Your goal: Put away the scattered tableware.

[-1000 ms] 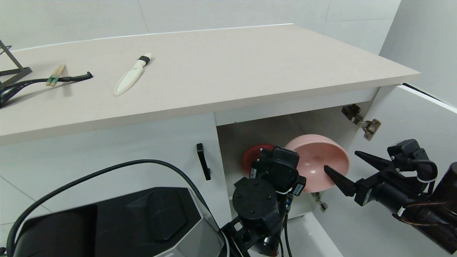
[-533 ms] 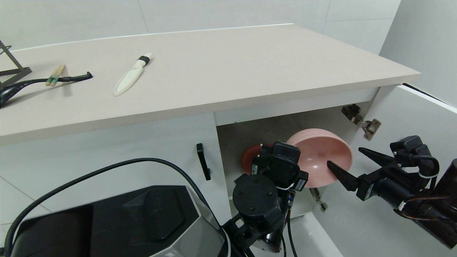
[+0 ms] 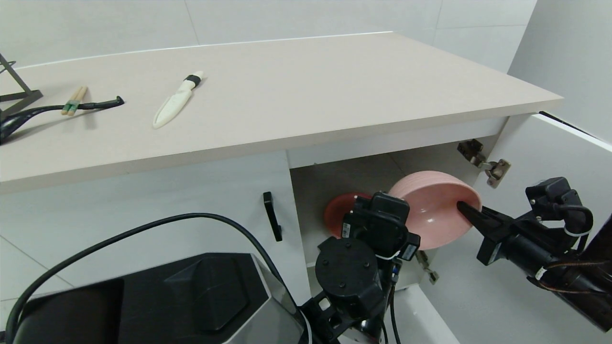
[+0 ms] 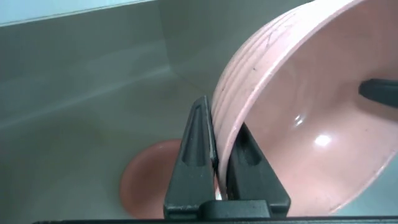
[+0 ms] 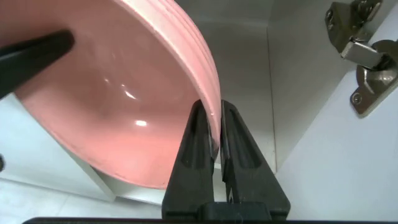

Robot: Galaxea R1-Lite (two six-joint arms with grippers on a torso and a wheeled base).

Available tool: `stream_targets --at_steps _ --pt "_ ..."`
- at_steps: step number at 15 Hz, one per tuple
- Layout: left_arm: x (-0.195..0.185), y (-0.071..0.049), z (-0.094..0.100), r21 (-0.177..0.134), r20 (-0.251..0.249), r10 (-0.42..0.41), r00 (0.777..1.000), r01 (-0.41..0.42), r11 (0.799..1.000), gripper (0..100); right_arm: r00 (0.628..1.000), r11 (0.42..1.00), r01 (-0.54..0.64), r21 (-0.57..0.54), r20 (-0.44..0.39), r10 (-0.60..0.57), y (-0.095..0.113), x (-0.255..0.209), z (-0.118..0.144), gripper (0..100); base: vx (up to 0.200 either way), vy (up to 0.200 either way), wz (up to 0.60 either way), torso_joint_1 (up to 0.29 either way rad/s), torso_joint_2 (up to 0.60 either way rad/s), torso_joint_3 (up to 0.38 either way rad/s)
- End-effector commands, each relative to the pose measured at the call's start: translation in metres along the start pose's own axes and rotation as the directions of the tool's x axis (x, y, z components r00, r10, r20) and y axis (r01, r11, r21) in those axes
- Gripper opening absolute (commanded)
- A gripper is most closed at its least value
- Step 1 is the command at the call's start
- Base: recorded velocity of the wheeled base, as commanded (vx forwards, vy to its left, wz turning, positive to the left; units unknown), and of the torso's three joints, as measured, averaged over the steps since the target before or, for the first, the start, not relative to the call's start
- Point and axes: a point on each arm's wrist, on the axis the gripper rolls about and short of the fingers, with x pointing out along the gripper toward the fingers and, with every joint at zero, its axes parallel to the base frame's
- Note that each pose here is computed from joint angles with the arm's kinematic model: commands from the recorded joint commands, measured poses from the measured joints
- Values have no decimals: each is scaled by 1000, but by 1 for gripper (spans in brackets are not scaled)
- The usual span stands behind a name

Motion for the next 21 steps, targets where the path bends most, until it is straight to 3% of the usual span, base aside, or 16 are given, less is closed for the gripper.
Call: stream_targets --at_steps 1,3,6,7,8,9,10,12,13,14,15,16,17,18,20,21 --pt "-8 -4 4 1 -6 -20 1000 20 1000 100 1000 1000 -1 0 1 1 0 0 0 0 0 0 0 0 0 0" --pt "-22 6 16 -5 -15 -45 999 45 999 100 1000 1000 0 0 -5 0 0 0 -1 0 0 0 0 0 0 0" --pt "-44 28 41 -80 -1 -135 991 134 988 100 1000 1000 -2 -1 -23 2 0 1 -5 0 0 0 0 0 0 0" --pt "-54 44 53 -157 13 -173 985 172 972 100 999 1000 -3 0 -37 3 0 2 -9 0 0 0 0 0 0 0" --pt "-59 54 55 -180 12 -210 978 209 961 100 999 1000 -4 0 -40 4 0 2 -9 0 0 0 0 0 0 0" --pt "-78 75 50 -167 -33 -301 953 291 942 100 999 1000 -4 0 -42 4 0 1 -9 0 0 0 0 0 0 0" --pt "-87 82 47 -162 -54 -345 937 333 929 100 999 1000 -2 0 -42 2 0 1 -9 0 0 0 0 0 0 0" --pt "-119 103 44 -198 -97 -538 837 514 835 100 999 1000 -3 0 -46 3 0 1 -10 0 0 0 0 0 0 0" --pt "-130 109 45 -219 -100 -589 802 560 799 100 999 1000 -3 0 -49 3 0 1 -11 0 0 0 0 0 0 0" --pt "-143 116 48 -236 -94 -661 744 629 741 100 999 1000 -3 0 -49 3 0 1 -11 0 0 0 0 0 0 0" --pt "-150 119 49 -240 -86 -703 706 670 702 100 999 1000 -3 0 -51 3 0 1 -11 0 0 0 0 0 0 0" --pt "-163 128 51 -246 -78 -765 639 731 636 100 999 1000 -2 0 -51 2 0 1 -11 0 0 0 0 0 0 0" --pt "-174 140 55 -241 -62 -782 620 751 614 100 998 1000 -2 0 -57 2 0 0 -12 0 0 0 0 0 0 0" --pt "-183 151 61 -234 -44 -774 632 746 623 100 998 1000 -3 2 -63 3 0 0 -14 0 0 0 0 0 0 0" --pt "-193 166 81 -191 54 -745 665 739 646 100 998 1000 -3 1 -65 3 0 0 -14 0 0 0 0 0 0 0" --pt "-195 176 88 -153 89 -709 700 713 685 100 998 1000 -3 3 -69 4 0 1 -15 0 0 0 0 0 0 0"
